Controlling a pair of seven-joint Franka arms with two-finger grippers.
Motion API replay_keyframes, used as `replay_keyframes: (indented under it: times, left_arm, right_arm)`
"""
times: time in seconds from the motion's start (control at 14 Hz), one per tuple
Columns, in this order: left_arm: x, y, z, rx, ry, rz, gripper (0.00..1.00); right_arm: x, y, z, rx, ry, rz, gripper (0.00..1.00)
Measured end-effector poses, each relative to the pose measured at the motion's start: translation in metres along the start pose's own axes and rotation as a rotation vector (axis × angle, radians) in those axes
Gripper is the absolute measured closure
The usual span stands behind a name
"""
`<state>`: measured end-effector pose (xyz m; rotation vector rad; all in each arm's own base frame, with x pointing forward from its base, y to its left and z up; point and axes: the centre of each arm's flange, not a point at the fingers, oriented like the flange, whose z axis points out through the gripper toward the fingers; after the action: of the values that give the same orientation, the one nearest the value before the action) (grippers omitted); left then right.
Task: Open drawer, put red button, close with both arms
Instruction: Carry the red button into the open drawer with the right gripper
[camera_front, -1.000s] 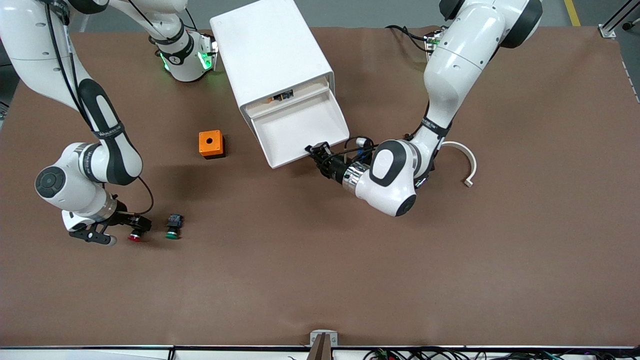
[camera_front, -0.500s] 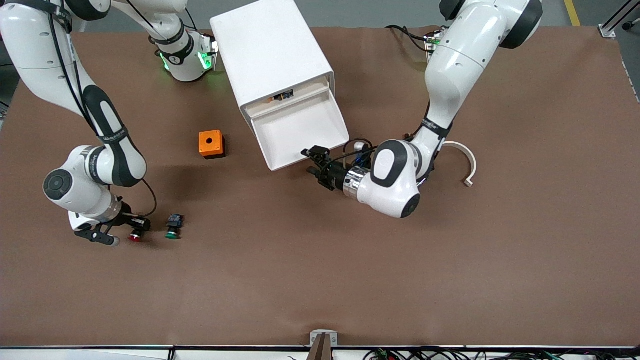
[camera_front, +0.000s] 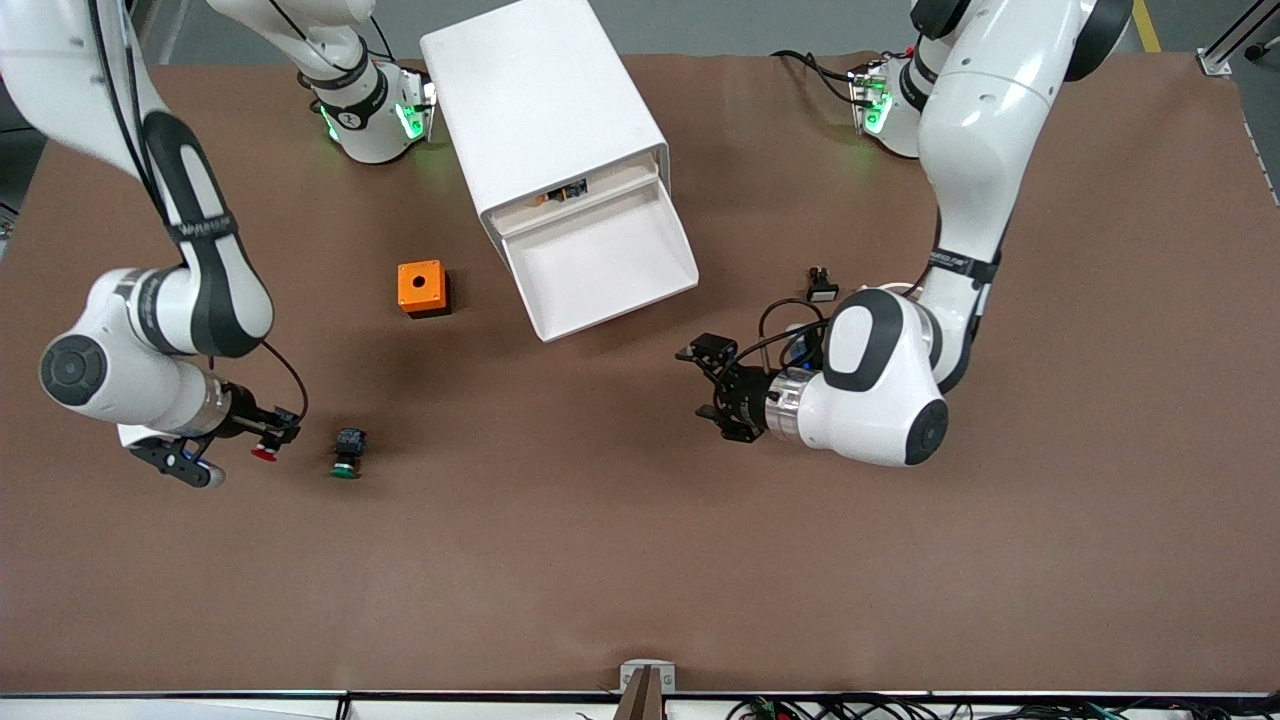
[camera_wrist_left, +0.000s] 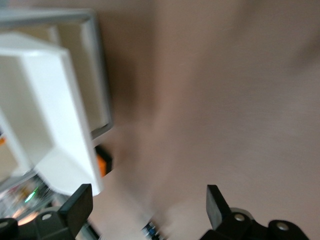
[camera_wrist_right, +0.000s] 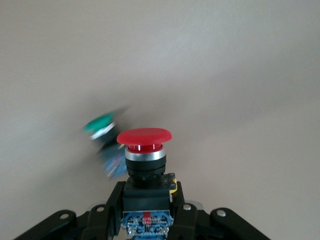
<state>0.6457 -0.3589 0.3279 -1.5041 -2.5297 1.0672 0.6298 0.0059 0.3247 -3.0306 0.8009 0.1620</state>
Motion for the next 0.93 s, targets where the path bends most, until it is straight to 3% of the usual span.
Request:
replay_keyframes:
  times: [0.21,0.36,0.64,0.93]
  left_arm:
    - [-0.011,-0.024,-0.051,-0.181,0.108,0.223,0.0]
    - [-0.01,-0.039,-0.086,-0.256,0.173,0.362,0.0]
    - [0.021,-0.04,-0.138,-0.263,0.396,0.644,0.0]
    - [0.034,-0.034,-0.158,-0.25,0.477,0.822,0.0]
  right_arm:
    - [-0.086,-0.068,-0.082,0.032,-0.025,0.133,0.59]
    - [-0.144,-0.113,-0.108,0.044,-0.013,0.22,0.59]
    - [-0.247,-0.196,-0.099,0.058,0.001,0.364,0.59]
    - [-0.312,-0.235,-0.081,0.074,0.005,0.468,0.59]
